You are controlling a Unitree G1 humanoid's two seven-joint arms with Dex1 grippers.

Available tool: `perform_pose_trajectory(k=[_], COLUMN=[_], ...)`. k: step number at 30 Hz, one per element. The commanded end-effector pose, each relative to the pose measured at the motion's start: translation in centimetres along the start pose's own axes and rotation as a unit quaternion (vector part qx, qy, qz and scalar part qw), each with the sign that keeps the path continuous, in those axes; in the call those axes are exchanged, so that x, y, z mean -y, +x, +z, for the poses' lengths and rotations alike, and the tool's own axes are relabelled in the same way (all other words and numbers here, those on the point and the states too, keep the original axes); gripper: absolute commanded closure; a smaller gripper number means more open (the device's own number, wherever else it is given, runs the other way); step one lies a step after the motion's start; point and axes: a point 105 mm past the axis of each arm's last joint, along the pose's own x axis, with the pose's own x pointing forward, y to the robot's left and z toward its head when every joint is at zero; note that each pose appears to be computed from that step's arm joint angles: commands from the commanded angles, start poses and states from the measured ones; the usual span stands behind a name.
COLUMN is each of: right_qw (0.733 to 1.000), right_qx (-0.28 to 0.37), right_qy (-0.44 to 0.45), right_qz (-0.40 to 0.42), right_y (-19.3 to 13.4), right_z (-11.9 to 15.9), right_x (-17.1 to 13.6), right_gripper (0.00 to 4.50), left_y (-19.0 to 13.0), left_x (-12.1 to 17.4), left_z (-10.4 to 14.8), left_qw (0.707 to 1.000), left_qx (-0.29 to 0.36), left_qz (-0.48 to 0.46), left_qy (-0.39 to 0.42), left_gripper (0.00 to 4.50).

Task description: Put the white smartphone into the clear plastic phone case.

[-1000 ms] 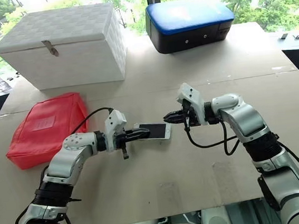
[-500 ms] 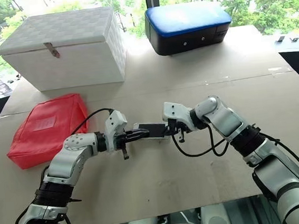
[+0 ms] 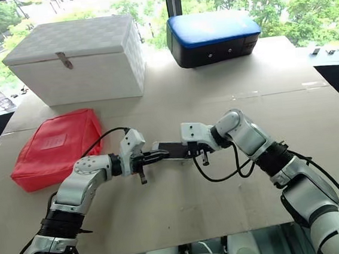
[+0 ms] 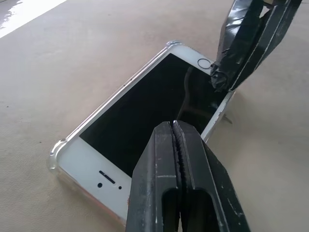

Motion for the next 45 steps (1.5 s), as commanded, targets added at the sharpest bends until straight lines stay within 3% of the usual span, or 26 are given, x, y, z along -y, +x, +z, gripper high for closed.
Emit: perform_pose_trajectory(k=[1,11,15,18,21,25,26,28,32,35,36,45], right_qw=[0.968,0.948,0.958,0.984,0.988,0.947,0.925,0.899,0.872,0.859,0.856,0.873], right_qx=[-0.194,-0.236,-0.219,-0.101,0.028,0.139,0.186,0.233,0.263,0.268,0.266,0.200], right_qy=[0.122,0.145,0.149,0.145,0.127,0.116,0.130,0.133,0.140,0.152,0.157,0.160], right_qz=[0.103,0.155,0.113,0.033,-0.081,-0.264,-0.305,-0.346,-0.388,-0.410,-0.414,-0.414], right_y=[3.3,3.8,4.6,4.4,2.3,-2.5,-4.6,-7.4,-10.2,-12.3,-12.8,-16.3], right_z=[-11.4,-13.7,-13.8,-10.7,-7.2,-4.3,-3.3,-2.2,-1.3,-1.5,-1.7,-4.6], right_x=[-5.6,-7.1,-6.3,-4.0,-1.5,1.1,1.0,-0.1,-2.0,-3.6,-4.1,-8.7], right_gripper=[4.50,4.50,4.50,4.50,4.50,4.50,3.90,3.15,1.04,0.00,0.00,0.00], left_y=[0.1,-0.1,-0.1,-0.6,-1.3,-2.9,-3.8,-5.3,-7.3,-8.2,-8.4,-10.0], left_x=[0.4,1.2,1.4,1.3,0.8,-0.8,-1.3,-2.0,-3.4,-2.8,-2.5,1.6], left_z=[1.2,1.2,1.1,1.4,2.4,4.7,5.8,7.2,7.7,8.1,8.2,4.9], left_qw=[1.000,1.000,1.000,0.999,0.995,0.977,0.965,0.949,0.935,0.933,0.936,0.972], left_qx=[0.012,0.013,0.015,0.036,0.084,0.180,0.223,0.269,0.289,0.296,0.290,0.172], left_qz=[-0.003,-0.002,0.003,0.016,0.051,0.111,0.129,0.154,0.192,0.173,0.169,0.154], left_qy=[0.019,0.011,0.007,0.006,0.009,-0.033,-0.048,-0.058,-0.078,-0.106,-0.104,-0.049], left_gripper=[4.47,4.47,4.47,4.47,4.47,4.47,4.23,3.65,1.57,0.35,0.11,0.11])
